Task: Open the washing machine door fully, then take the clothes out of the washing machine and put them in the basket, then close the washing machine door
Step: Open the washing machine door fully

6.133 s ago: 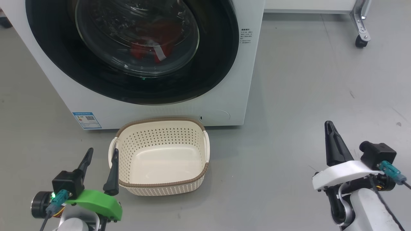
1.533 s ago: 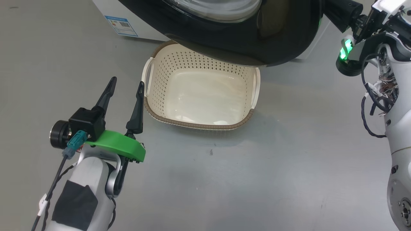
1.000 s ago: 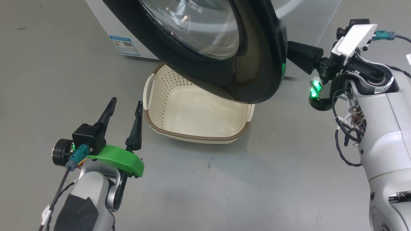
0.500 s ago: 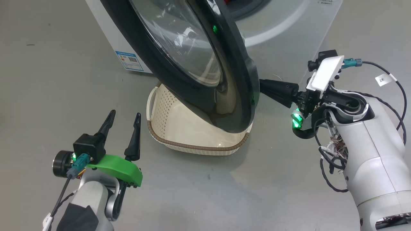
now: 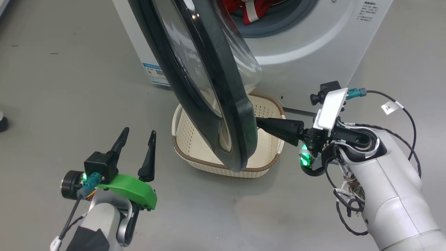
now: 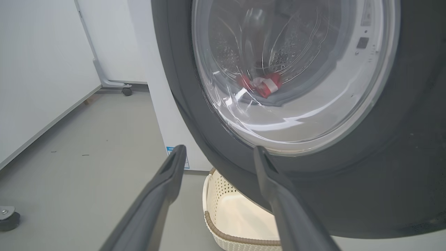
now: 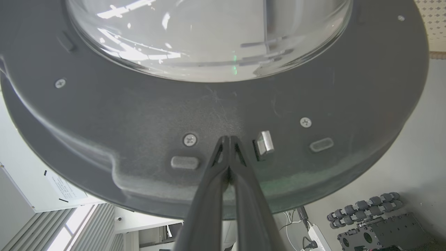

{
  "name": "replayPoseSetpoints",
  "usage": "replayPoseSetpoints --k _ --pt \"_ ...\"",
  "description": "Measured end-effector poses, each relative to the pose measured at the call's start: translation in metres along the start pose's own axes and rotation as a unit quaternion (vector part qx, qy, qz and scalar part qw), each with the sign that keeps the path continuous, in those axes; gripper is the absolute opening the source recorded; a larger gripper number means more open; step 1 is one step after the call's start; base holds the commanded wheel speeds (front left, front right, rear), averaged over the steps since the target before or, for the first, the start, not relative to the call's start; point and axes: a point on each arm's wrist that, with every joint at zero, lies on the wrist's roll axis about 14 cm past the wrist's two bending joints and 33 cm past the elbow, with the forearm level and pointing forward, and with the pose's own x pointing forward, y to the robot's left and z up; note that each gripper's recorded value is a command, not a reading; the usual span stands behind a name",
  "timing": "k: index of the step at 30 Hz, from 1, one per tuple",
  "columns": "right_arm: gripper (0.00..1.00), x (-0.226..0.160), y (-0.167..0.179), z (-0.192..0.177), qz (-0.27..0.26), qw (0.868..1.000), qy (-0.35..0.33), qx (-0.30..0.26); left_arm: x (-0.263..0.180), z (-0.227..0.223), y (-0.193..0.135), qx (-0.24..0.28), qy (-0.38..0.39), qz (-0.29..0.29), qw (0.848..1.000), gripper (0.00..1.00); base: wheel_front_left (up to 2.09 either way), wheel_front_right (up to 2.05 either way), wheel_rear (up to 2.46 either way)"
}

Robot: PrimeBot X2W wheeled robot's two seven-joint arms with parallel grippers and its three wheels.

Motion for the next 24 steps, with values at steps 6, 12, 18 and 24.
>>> replayPoseSetpoints --k 6,12,18,24 --pt "0.0 0.018 0.003 -0.027 0.004 0.999 0.041 -0.007 -0.01 0.003 0.01 -0.003 -0.003 0.016 1.0 1.0 0.0 0.0 0.0" --pt "0.0 0.032 0.004 -0.045 0.004 0.997 0.071 -0.012 -0.017 0.005 0.018 -0.004 -0.006 0.028 1.0 1.0 0.0 0.0 0.0" --pt "0.0 0.044 0.004 -0.063 0.006 0.995 0.095 -0.013 -0.024 0.008 0.026 -0.009 -0.011 0.042 0.999 1.0 0.0 0.0 0.0" --pt "0.0 0.054 0.007 -0.076 0.011 0.994 0.112 -0.015 -0.027 0.01 0.032 -0.011 -0.015 0.052 0.998 1.0 0.0 0.0 0.0"
